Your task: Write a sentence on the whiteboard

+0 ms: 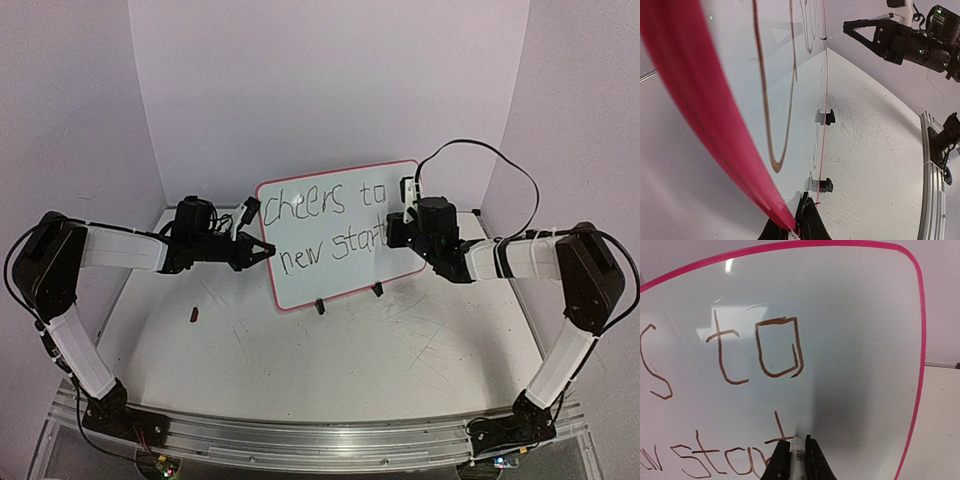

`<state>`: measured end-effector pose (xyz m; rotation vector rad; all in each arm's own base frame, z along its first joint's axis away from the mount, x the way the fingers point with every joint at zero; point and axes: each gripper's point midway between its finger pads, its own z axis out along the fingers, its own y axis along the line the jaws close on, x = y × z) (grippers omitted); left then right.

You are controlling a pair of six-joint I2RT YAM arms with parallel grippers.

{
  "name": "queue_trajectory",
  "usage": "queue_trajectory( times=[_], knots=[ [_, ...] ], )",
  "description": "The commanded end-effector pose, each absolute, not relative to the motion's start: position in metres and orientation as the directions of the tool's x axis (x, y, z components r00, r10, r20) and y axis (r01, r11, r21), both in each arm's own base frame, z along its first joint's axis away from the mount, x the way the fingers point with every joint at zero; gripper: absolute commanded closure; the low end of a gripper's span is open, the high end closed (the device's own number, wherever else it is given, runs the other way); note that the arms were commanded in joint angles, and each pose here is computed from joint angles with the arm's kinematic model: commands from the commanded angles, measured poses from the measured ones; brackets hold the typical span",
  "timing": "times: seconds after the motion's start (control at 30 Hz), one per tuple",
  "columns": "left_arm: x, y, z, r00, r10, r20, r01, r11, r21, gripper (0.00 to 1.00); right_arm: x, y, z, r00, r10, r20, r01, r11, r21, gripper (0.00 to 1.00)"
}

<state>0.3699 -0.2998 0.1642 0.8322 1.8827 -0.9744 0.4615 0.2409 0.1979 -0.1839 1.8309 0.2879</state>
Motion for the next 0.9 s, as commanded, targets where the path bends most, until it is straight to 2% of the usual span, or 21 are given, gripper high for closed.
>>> queue_trajectory(
  times=[0.0,0.17,0.4,0.87],
  knots=[
    [0.4,-0.284,0.169,-0.324,0.223,-0.919,0.798,0.586,-0.139,1.0,0.455,0.209,0.226,-0.195,0.053,-0.979,-0.155,0.984,0.084,1.0],
    [0.4,-0.284,0.168,-0.327,0.223,-0.918,0.798,0.586,-0.142,1.0,0.426,0.232,0.245,-0.193,0.089,-0.977,-0.352,0.923,0.153,1.0],
    [0.399,-0.283,0.165,-0.335,0.225,-0.915,0.797,0.585,-0.148,1.0,0.445,0.22,0.227,-0.238,0.098,-0.966,-0.342,0.923,0.178,1.0],
    [0.399,-0.284,0.165,-0.333,0.226,-0.915,0.798,0.585,-0.146,1.0,0.468,0.212,0.22,-0.203,0.105,-0.974,-0.255,0.954,0.156,1.0]
  ],
)
